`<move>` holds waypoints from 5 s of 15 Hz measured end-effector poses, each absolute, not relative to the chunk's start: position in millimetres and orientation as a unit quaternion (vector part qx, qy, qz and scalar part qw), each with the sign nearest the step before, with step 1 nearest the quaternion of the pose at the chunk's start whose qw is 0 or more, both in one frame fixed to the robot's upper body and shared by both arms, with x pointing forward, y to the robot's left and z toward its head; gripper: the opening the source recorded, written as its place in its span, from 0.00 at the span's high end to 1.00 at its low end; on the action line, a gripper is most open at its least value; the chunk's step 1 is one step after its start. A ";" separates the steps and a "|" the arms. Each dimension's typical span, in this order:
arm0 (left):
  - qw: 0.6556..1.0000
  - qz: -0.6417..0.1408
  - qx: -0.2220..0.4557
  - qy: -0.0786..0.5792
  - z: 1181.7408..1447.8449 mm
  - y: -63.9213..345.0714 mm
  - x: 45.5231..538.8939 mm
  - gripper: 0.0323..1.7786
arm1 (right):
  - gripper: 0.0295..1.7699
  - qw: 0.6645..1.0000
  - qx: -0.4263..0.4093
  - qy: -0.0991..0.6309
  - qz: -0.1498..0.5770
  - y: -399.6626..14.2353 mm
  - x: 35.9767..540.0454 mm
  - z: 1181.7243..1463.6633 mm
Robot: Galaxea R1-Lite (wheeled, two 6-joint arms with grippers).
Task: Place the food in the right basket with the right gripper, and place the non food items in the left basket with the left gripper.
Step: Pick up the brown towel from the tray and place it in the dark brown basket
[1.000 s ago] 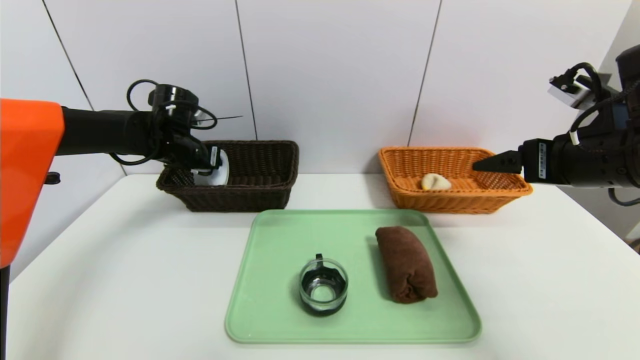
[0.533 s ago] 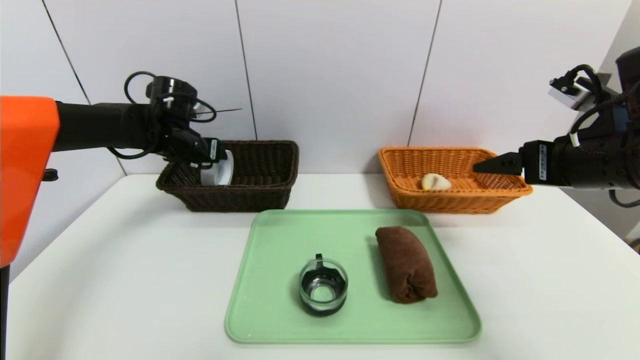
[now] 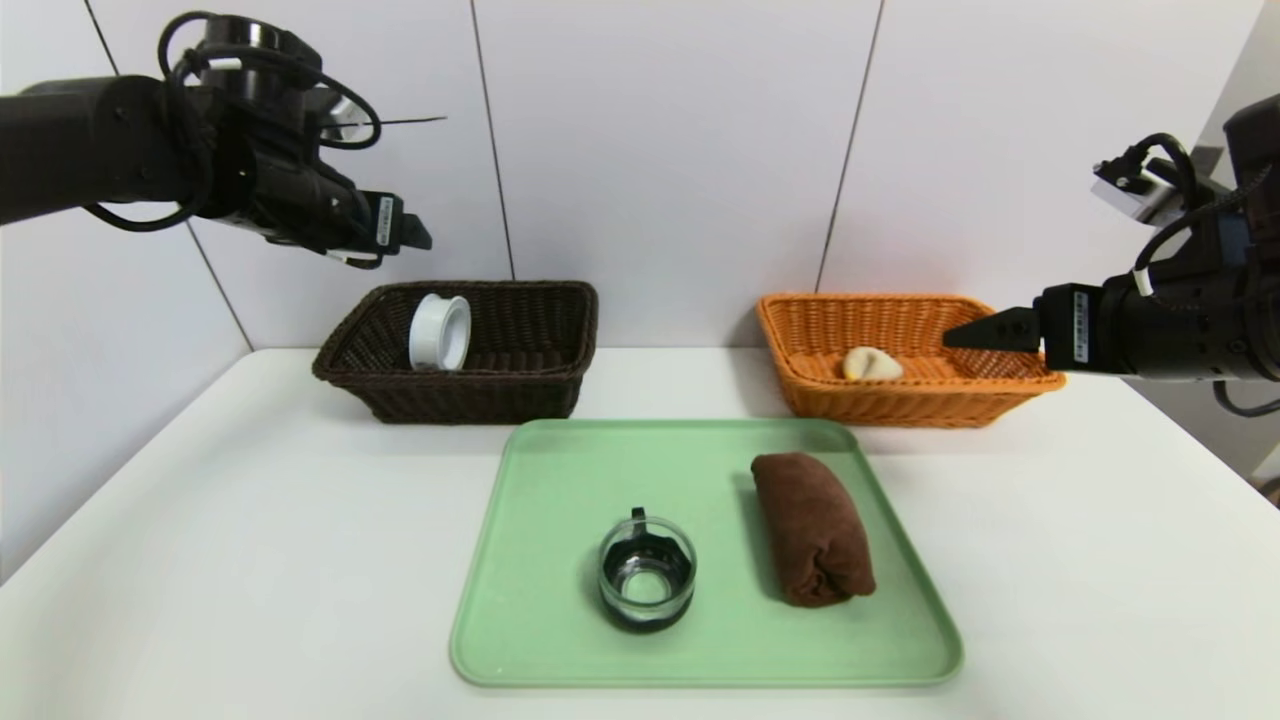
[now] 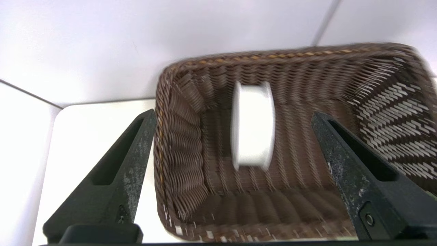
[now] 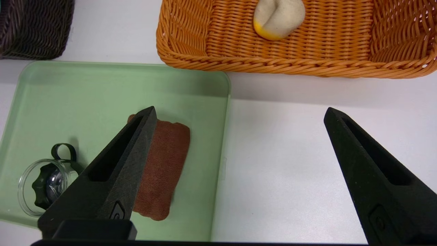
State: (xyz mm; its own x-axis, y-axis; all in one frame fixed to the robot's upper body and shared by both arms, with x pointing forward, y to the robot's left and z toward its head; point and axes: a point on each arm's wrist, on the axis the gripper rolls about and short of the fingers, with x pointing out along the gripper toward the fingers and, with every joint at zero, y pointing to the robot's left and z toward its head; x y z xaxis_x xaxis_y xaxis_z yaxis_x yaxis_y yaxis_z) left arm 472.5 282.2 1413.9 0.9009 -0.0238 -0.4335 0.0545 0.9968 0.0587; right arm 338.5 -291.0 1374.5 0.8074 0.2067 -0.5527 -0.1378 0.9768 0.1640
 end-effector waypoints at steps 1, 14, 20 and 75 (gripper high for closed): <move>0.974 -0.034 0.033 0.223 1422.8 276.8 460.0 0.09 | 0.04 0.949 0.058 0.297 0.091 -291.1 338.8 1374.4; 0.941 -0.206 0.046 0.264 1444.8 178.7 345.0 0.05 | 0.04 0.951 0.060 0.292 0.087 -293.4 335.9 1377.0; 0.943 -0.201 0.010 0.265 1437.0 111.2 335.7 0.05 | 0.04 0.951 0.061 0.292 0.086 -294.1 331.4 1377.6; 0.939 -0.075 0.084 0.324 1372.9 237.4 277.9 0.05 | 0.49 0.809 -0.034 0.585 0.044 -127.7 391.8 1261.5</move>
